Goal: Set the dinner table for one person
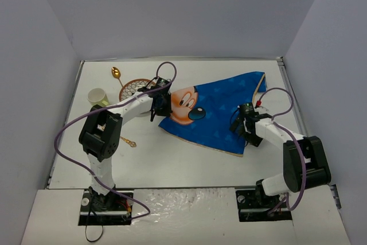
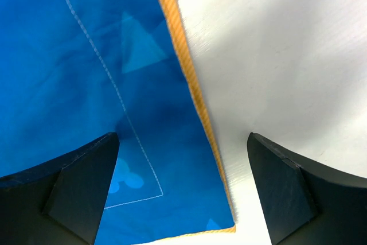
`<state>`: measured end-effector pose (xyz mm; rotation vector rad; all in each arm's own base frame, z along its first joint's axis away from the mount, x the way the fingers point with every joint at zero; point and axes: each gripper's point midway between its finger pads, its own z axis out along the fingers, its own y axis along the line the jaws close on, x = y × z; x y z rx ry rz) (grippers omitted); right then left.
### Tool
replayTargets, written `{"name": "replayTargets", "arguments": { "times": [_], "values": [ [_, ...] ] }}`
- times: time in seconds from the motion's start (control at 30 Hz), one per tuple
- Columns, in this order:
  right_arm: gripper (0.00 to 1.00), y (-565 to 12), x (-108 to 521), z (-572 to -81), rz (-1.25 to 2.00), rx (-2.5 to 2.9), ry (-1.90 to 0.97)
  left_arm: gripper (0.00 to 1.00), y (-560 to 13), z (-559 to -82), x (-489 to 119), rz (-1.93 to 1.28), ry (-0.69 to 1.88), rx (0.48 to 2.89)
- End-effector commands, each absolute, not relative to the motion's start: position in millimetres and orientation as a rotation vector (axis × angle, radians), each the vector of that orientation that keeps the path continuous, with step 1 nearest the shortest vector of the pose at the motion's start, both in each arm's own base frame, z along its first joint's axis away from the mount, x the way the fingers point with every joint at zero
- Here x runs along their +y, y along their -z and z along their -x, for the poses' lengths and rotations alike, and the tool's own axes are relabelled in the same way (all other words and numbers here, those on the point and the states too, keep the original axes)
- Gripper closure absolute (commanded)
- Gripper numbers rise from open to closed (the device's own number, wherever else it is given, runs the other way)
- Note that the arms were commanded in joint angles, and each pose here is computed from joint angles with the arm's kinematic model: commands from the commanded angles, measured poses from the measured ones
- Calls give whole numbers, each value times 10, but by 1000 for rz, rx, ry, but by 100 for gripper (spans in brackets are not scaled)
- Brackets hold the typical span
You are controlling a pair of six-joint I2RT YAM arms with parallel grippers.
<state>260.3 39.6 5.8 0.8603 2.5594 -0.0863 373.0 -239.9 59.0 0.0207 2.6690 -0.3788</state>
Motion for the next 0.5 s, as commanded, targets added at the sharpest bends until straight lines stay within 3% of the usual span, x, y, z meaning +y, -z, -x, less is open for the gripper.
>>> {"name": "replayTargets", "arguments": {
  "times": [0.0,0.23,0.3,0.47],
  "values": [
    [12,170,555,-2382,-896,2649,90,100,-953,-3916,-2480,0,446,2558],
    [29,377,705,-2306,-885,2714,58,100,-906,-3892,-2470,-3,437,2569],
    [39,418,741,-2311,-870,2731,68,100,-891,-3882,-2465,-3,435,2573],
    [82,423,742,-2335,-864,2730,79,100,-894,-3877,-2444,-8,425,2574]
  ]
}}
